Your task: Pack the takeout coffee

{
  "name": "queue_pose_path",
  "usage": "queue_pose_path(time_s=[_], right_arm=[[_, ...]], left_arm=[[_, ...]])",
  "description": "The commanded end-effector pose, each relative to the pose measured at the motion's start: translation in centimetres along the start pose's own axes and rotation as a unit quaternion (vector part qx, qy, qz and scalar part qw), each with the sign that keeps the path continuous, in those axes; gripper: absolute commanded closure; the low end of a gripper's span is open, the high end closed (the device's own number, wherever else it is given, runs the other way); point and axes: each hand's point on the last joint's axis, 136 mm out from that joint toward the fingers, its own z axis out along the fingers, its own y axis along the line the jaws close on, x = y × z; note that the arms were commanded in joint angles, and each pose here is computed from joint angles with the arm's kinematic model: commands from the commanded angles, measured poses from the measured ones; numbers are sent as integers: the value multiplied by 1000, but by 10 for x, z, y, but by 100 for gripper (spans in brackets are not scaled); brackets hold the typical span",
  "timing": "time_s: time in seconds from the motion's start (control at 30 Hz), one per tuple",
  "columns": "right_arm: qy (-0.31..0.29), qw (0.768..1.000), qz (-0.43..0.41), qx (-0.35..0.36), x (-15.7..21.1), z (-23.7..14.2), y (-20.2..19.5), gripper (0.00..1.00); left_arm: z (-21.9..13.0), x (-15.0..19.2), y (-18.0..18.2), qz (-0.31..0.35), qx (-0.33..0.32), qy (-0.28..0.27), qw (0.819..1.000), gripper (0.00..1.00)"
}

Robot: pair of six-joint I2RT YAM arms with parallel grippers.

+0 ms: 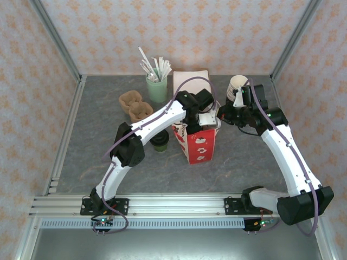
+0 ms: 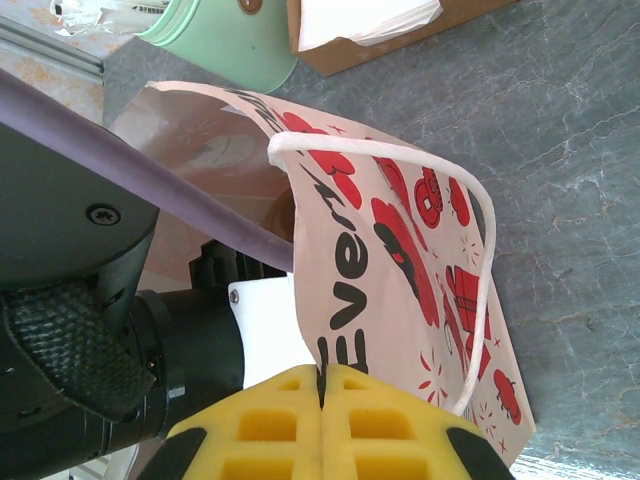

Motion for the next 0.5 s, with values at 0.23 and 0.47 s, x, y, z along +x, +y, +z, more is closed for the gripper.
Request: queue_pose_path(time_s=[0.23, 0.47], right_arm=[[-14, 999, -18, -35, -5, -7, 20, 100], [-13, 999, -19, -36, -5, -6, 21, 100]], left_arm=[[33, 2, -9, 1, 27, 12, 1000, 66], [32, -1, -8, -3, 26, 3, 1000, 64]])
